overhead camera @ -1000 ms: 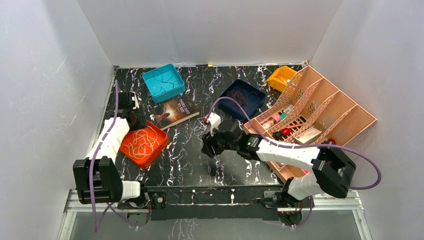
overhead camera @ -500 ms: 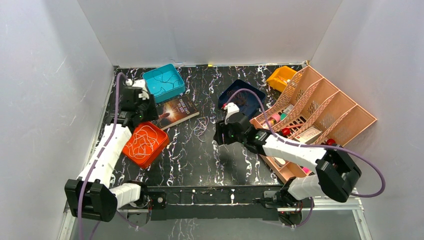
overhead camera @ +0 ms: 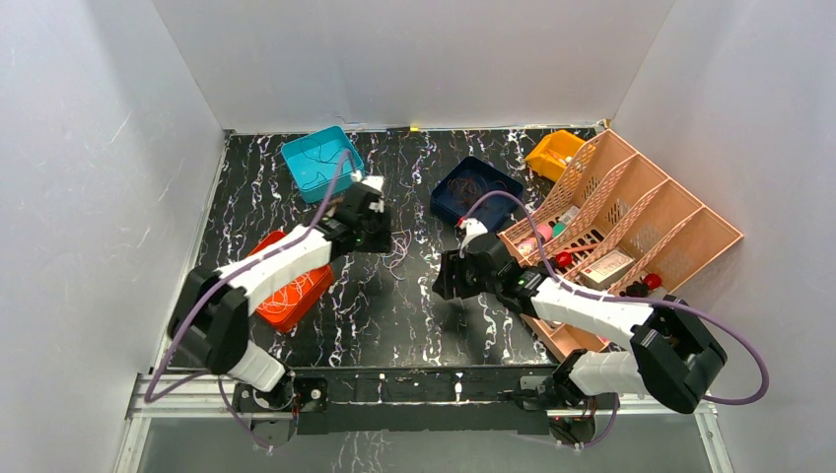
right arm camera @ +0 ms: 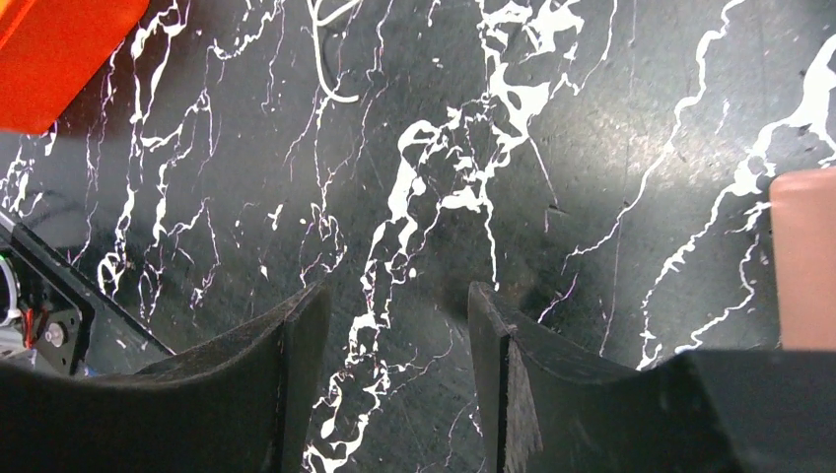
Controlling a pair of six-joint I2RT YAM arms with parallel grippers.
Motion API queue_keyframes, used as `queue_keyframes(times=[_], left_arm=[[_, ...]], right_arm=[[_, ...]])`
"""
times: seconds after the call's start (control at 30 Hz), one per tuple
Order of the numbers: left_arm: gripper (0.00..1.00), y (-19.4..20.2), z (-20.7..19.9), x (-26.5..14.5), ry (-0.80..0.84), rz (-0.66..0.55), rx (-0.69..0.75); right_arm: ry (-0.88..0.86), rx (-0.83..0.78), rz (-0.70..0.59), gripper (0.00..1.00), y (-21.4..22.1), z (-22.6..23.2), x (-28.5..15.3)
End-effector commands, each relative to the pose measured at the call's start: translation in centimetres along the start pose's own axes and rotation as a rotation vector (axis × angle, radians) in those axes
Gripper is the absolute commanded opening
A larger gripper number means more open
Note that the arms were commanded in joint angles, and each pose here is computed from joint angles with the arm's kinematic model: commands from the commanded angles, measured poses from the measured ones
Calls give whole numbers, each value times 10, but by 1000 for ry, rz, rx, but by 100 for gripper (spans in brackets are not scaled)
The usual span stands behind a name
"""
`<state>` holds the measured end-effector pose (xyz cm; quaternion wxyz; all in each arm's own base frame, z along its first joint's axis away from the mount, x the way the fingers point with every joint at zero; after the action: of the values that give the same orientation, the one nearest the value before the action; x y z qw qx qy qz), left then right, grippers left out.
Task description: Untangle the cables
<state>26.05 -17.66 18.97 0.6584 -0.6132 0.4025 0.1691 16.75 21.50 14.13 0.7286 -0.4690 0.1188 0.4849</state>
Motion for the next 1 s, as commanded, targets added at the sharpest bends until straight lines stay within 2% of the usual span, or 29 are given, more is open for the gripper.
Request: queue_keyframes(times=[0.0,0.37,0.97], left_arm=[[43,-9,-27,30,20,-16,14],[44,-10,-37,77,-41,31,52],[43,8,-37,98,3,99,128]], right_arm=[[-83,35,-29,61,-2,8,-5],[-79,34,-22,61,5,3,-10],[-88,20,6,61,7,3,-8]])
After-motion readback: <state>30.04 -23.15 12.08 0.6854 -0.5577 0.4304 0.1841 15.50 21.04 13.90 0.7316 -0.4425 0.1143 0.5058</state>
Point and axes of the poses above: each gripper's point midway between its finger pads, its own x axis out along the fingers, its own z axis along the line the jaws close on, y = z × x, the point moved 9 cm from there along -x, back along the fingers, and after that the axes turned 11 degrees about x, right-handed, at the moved point
